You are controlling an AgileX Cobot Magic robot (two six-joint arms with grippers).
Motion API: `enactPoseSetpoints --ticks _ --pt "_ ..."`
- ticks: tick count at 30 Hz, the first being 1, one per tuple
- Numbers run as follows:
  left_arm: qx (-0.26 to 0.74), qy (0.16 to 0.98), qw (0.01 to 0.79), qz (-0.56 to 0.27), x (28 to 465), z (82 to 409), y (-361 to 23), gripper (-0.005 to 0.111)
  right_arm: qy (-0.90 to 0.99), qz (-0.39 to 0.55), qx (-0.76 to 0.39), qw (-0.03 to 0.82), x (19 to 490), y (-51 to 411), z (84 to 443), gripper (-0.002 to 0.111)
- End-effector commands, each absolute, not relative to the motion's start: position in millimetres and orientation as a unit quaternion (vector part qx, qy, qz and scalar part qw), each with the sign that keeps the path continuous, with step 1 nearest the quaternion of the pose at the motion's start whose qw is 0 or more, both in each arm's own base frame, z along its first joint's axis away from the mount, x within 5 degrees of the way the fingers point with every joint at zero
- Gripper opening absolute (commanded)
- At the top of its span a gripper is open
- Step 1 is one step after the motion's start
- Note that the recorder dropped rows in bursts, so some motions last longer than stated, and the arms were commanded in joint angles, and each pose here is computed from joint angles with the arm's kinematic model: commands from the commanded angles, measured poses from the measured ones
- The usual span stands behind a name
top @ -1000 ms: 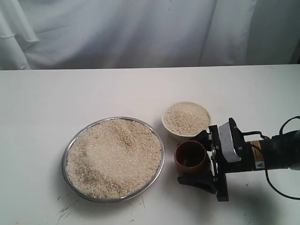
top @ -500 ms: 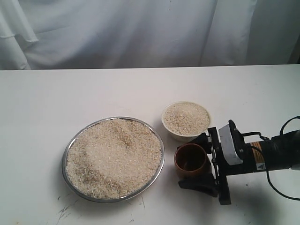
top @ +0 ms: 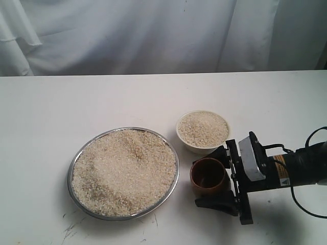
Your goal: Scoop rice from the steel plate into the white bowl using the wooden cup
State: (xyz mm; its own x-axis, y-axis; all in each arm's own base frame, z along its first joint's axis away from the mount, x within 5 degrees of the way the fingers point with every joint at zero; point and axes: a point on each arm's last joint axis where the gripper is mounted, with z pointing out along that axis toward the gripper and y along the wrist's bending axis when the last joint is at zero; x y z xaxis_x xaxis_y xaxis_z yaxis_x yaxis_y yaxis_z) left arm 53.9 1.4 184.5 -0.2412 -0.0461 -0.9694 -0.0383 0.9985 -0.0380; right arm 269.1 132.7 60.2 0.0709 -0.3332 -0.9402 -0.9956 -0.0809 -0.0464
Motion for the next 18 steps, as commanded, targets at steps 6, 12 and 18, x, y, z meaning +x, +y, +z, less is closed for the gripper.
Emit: enactPoseSetpoints --ticks 6,12,18 --pt "-0.025 0.784 0.621 -0.003 54.0 184.4 1.3 0.0 0.542 0.413 -0.61 0.404 269.3 131.1 61.6 0.036" --pt "-0.025 0.784 0.621 -0.003 54.0 184.4 1.3 0.0 0.544 0.412 -0.607 0.407 270.1 131.3 61.8 0.038" --pt "-0.025 0.784 0.621 -0.003 54.0 184.4 1.3 0.0 0.554 0.419 -0.598 0.4 270.1 131.3 62.5 0.043"
